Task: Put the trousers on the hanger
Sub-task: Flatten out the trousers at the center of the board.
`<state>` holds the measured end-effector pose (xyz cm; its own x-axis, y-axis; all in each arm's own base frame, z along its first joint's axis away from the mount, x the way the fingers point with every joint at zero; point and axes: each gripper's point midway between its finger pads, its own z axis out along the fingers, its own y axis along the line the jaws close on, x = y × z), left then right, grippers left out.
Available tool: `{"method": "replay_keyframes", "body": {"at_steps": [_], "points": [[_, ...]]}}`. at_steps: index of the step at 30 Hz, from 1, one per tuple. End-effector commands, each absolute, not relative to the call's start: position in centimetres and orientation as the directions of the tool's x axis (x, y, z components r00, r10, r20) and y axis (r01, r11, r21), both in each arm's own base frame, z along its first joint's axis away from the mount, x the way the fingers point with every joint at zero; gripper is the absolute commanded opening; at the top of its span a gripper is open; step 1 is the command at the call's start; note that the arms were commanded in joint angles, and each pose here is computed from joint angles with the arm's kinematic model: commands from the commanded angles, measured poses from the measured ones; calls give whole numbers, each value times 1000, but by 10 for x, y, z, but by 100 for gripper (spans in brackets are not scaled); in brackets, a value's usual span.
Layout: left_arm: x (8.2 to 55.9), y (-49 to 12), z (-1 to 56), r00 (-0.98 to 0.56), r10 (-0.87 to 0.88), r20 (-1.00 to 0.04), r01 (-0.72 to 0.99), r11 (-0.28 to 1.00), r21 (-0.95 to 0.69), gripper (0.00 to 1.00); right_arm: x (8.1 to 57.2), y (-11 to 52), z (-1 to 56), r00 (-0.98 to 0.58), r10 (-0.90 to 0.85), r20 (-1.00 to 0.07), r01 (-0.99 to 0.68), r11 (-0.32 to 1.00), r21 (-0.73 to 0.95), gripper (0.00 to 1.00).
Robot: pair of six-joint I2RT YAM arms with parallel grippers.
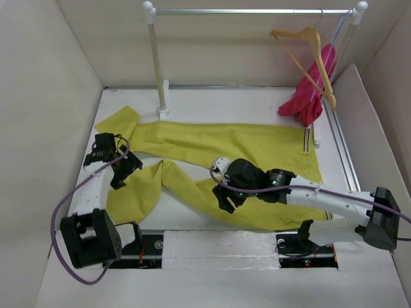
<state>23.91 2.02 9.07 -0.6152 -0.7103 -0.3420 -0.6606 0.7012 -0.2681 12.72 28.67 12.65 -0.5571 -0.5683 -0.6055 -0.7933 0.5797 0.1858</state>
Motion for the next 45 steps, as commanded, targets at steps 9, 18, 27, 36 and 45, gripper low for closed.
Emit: {"method": "replay_keyframes", "body": {"at_steps": [9, 18, 27, 36, 45], "points": [[245, -11, 2, -718, -679, -152, -667, 734, -128, 3, 175, 292, 200, -491, -421, -762, -767, 624, 150, 71], [330, 59, 176, -633, -534, -560, -637, 770, -14, 0, 195, 247, 168, -606, -358, -711, -644, 745, 173, 71], [279, 73, 187, -498, -585, -639, -712, 697, -83, 4, 204, 205, 141, -680, -307, -666, -549, 815, 185, 71], [225, 117, 197, -318, -607, -728, -905, 423, 43, 78, 204, 196, 127, -723, -313, -616, -522, 832, 190, 72], [274, 102, 220, -247, -637, -730, -838, 519, -170, 97, 212, 220, 118, -707, -367, -605, -599, 766, 235, 4]]}}
